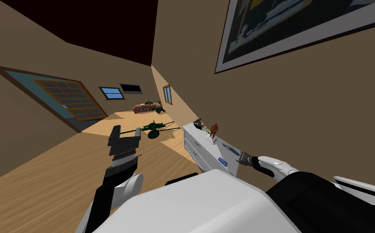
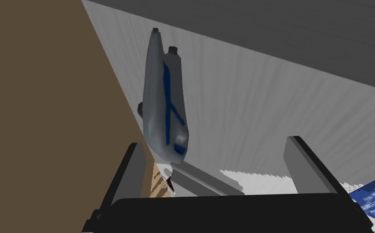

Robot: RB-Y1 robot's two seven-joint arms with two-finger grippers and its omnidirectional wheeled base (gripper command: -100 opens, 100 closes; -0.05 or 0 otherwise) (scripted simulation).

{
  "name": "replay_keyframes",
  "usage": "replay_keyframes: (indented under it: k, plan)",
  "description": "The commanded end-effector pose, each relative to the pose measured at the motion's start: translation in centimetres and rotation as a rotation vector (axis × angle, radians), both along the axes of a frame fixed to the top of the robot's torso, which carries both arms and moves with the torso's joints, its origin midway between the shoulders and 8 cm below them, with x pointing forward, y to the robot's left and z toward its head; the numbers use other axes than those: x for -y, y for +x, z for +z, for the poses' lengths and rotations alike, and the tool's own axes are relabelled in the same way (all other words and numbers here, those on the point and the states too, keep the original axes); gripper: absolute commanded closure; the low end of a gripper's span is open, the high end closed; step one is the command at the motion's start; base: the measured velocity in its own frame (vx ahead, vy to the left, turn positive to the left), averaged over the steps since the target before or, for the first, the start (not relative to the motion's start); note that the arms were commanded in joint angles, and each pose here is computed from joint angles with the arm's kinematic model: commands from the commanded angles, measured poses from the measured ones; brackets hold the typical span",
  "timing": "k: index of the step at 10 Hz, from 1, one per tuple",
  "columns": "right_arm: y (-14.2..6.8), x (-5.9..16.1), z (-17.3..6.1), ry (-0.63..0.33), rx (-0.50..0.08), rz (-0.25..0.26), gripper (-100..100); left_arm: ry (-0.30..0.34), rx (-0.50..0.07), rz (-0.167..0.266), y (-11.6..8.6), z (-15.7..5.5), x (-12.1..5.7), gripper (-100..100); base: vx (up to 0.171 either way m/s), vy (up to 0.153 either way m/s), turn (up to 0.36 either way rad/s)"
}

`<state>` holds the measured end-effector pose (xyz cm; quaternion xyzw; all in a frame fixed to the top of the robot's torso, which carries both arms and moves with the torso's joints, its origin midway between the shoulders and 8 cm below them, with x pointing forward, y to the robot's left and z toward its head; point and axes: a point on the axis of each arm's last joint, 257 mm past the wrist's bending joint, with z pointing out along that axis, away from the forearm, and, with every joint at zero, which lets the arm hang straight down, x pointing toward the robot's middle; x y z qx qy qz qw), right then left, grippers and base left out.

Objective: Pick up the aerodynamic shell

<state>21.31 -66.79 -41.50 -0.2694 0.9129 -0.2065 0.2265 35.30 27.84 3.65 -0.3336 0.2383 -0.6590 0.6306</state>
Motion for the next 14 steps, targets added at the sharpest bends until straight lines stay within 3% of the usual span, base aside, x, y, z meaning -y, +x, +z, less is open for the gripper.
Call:
replay_keyframes:
  k: [1, 3, 4, 5, 6, 8, 9, 10, 11, 13, 14]
  plan:
    - [-2.0, 1.6, 0.4, -0.045, -0.063, 0.038, -100, 0.0, 0.0, 0.0, 0.0, 0.0, 0.0, 0, 0.315, -0.015, 0.026]
    - [-3.1, 2.4, 0.5, -0.068, -0.098, 0.056, -100, 0.0, 0.0, 0.0, 0.0, 0.0, 0.0, 0, 0.226, -0.032, 0.02]
    - [-5.1, 3.6, 0.5, -0.099, -0.159, 0.088, -100, 0.0, 0.0, 0.0, 0.0, 0.0, 0.0, 0, 0.144, -0.028, 0.013]
    - [-5.1, 3.6, 0.5, -0.099, -0.159, 0.088, -100, 0.0, 0.0, 0.0, 0.0, 0.0, 0.0, 0, 0.152, -0.027, 0.005]
    - [-6.8, 3.8, 0.1, -0.106, -0.207, 0.113, -100, 0.0, 0.0, 0.0, 0.0, 0.0, 0.0, 0, 0.174, 0.001, 0.005]
    - [-8.1, 3.1, -0.8, -0.09, -0.236, 0.127, -100, 0.0, 0.0, 0.0, 0.0, 0.0, 0.0, 0, 0.119, -0.012, -0.012]
    - [-7.8, 3.4, -0.2, -0.096, -0.226, 0.121, -100, 0.0, 0.0, 0.0, 0.0, 0.0, 0.0, 0, 0.031, -0.002, -0.001]
    - [-7.9, 3.4, -0.3, -0.095, -0.228, 0.123, 0, 0.0, 0.0, 0.0, 0.0, 0.0, 0.0, 0, 0.008, -0.001, 0.002]
    - [-8.3, 2.9, -1.3, -0.094, -0.228, 0.112, -100, 0.0, 0.0, 0.0, 0.0, 0.0, 0.0, 0, 0.018, -0.041, 0.063]
    - [-8.4, 2.9, -1.6, -0.092, -0.228, 0.109, -100, 0.0, 0.0, 0.0, 0.0, 0.0, 0.0, 0, 0.009, -0.055, 0.06]
    - [-8.5, 2.9, -1.7, -0.093, -0.228, 0.109, 100, 0.0, 0.0, 0.0, 0.0, 0.0, 0.0, 0, 0.0, 0.0, 0.0]
